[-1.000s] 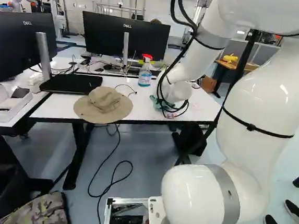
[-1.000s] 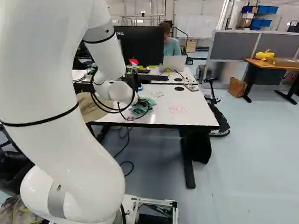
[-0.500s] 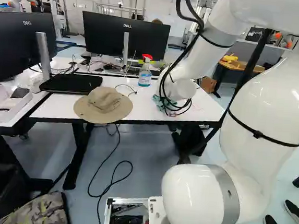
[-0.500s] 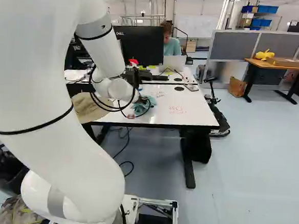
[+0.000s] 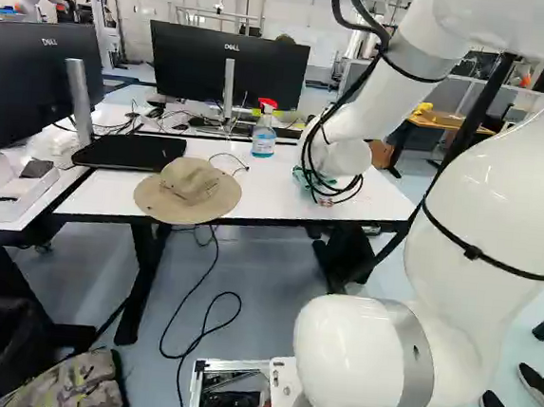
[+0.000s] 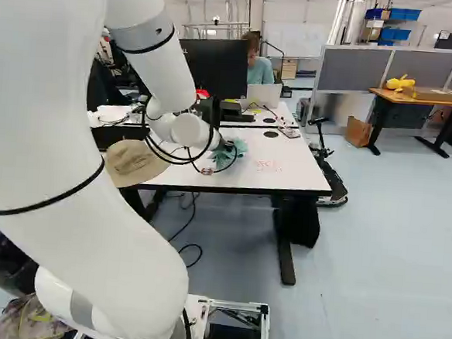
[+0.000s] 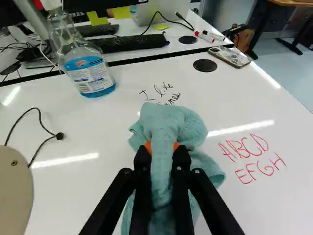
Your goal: Clean the table with the green towel
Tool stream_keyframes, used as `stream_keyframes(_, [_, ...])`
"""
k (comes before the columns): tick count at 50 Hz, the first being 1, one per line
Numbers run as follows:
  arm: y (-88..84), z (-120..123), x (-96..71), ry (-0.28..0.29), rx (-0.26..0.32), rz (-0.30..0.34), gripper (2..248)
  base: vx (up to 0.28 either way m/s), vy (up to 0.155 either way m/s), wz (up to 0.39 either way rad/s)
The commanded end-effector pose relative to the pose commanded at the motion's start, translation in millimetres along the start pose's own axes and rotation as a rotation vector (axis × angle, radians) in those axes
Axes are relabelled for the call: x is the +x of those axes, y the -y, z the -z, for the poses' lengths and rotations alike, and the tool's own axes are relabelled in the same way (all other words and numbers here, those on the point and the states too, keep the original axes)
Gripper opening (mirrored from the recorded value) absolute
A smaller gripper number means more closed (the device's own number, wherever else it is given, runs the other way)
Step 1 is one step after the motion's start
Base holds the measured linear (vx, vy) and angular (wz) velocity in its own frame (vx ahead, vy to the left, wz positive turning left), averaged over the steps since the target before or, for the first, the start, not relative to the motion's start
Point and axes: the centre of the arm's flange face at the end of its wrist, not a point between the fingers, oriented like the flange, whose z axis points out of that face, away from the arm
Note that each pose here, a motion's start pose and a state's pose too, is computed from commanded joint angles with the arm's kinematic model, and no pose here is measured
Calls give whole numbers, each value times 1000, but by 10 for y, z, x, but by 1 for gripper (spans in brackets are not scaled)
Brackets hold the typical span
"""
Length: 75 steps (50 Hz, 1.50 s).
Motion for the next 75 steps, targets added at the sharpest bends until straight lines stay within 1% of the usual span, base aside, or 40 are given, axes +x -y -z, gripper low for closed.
stream_keyframes(34, [-514,3,20,-4,-99,-68,49,0,0,0])
stream_keyframes(66, [-999,210,-105,-8,-200,-137,49,0,0,0])
stream_keyframes(75, [-1018,205,-100,-8,-203,-139,49,0,0,0])
